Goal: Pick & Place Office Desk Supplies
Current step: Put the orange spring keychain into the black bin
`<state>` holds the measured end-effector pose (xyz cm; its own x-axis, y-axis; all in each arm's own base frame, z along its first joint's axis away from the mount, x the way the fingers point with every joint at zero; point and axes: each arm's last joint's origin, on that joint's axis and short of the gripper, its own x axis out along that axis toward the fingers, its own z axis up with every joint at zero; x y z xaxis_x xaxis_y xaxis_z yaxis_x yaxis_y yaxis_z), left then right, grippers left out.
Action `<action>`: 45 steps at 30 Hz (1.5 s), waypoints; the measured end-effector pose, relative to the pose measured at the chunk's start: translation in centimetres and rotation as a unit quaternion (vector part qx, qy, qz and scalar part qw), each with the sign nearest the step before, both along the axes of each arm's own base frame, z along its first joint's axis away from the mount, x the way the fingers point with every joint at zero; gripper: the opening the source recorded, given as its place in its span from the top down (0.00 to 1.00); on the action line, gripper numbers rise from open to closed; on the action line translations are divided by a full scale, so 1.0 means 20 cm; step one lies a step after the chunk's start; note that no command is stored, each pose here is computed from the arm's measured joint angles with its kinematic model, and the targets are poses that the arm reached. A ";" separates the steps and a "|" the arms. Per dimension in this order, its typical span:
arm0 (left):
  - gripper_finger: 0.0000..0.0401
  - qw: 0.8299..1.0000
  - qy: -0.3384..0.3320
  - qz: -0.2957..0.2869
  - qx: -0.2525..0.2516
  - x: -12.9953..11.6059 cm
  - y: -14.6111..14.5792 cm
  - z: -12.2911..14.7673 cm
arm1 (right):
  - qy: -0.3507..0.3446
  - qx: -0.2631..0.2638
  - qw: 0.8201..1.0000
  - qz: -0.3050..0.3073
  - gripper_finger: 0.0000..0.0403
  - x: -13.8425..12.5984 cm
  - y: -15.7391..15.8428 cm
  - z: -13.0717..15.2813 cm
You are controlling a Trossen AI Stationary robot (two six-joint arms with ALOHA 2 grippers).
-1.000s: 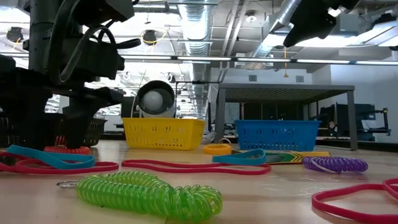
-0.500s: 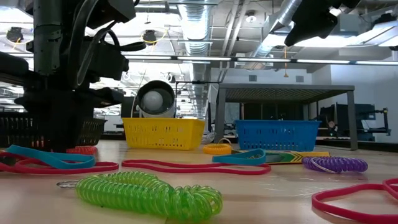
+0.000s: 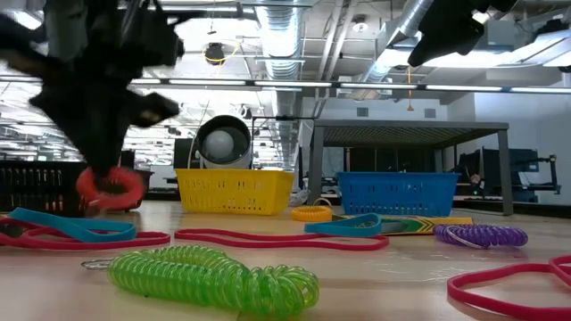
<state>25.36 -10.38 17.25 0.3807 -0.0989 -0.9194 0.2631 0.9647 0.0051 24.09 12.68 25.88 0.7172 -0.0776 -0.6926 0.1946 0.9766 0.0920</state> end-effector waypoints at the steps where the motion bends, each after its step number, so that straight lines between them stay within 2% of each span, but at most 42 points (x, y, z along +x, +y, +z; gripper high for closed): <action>1: 1.00 1.000 -0.012 0.003 0.000 -0.01 0.00 0.03 | 0.000 0.000 1.000 0.000 0.37 0.00 0.00 0.00; 9: 1.00 0.997 -0.074 0.024 0.005 -0.10 0.06 0.22 | -0.001 0.000 1.000 0.000 0.37 0.00 0.00 0.00; 14: 1.00 0.993 -0.069 0.096 0.013 -0.21 0.13 0.32 | -0.003 0.003 1.000 -0.001 0.37 0.00 0.00 0.00; 20: 1.00 0.981 -0.070 0.180 -0.023 -0.29 0.18 0.38 | -0.011 0.006 1.000 -0.001 0.37 0.01 0.00 0.01; 24: 1.00 0.976 -0.042 0.214 -0.024 -0.32 0.19 0.37 | -0.013 0.007 1.000 -0.001 0.37 0.01 0.00 0.01; 31: 1.00 0.959 0.040 0.279 0.035 -0.38 0.23 0.32 | -0.013 0.007 1.000 -0.001 0.37 0.01 0.00 0.01; 38: 1.00 0.947 0.046 0.317 0.022 -0.37 0.28 0.31 | -0.012 0.007 1.000 0.000 0.37 0.01 0.00 0.01; 45: 1.00 0.944 0.070 0.323 -0.001 -0.38 0.32 0.16 | -0.012 0.004 1.000 0.003 0.37 0.01 0.01 0.01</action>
<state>17.68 -3.92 20.49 0.2361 0.1104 -0.9654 -0.3814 0.9243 0.0124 24.26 12.80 26.05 0.7340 -0.0675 -0.6758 0.1862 0.9769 0.1047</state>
